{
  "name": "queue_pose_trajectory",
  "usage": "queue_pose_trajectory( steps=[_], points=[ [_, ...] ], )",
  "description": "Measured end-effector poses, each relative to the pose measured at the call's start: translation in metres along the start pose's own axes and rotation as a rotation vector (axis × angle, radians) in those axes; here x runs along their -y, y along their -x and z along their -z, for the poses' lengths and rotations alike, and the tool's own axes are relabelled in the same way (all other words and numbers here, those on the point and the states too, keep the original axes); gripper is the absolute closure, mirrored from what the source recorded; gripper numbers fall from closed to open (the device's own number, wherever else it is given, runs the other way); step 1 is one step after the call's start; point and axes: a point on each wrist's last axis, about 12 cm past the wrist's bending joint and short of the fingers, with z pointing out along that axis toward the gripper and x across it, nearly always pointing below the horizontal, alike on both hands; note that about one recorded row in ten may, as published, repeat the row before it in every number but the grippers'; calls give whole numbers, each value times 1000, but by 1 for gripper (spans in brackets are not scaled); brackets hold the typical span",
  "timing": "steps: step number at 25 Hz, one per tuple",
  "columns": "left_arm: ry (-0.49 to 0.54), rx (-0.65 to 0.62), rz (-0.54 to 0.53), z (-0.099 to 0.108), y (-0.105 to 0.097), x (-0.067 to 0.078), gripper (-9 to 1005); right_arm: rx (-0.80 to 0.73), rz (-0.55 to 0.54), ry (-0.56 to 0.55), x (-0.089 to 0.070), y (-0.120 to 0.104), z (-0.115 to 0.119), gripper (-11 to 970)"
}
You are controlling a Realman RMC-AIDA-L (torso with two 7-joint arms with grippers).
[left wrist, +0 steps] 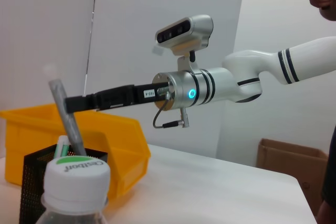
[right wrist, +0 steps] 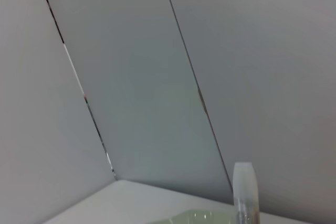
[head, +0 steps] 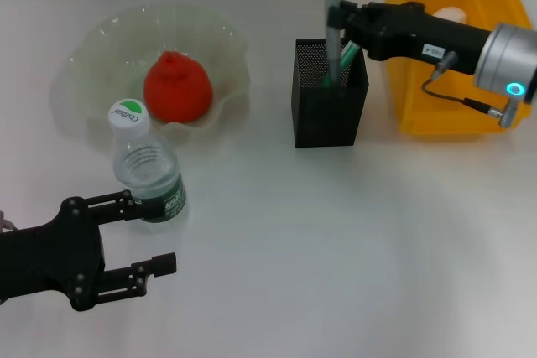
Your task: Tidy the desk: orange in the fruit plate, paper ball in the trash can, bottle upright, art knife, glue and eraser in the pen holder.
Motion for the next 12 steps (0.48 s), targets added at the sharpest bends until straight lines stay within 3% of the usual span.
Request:
queue_pose_trajectory(
  steps=[5,10,12],
  points=[
    [7,2,-2,1,0,0,316,-6,-27,10,0,3,2,762],
    [2,5,1,2,2,-1,316,-13,-15,113,-12,17,28,726],
    [-7,8,0,5,4,0,316,-60,42,227,-24,23,47,568]
  ],
)
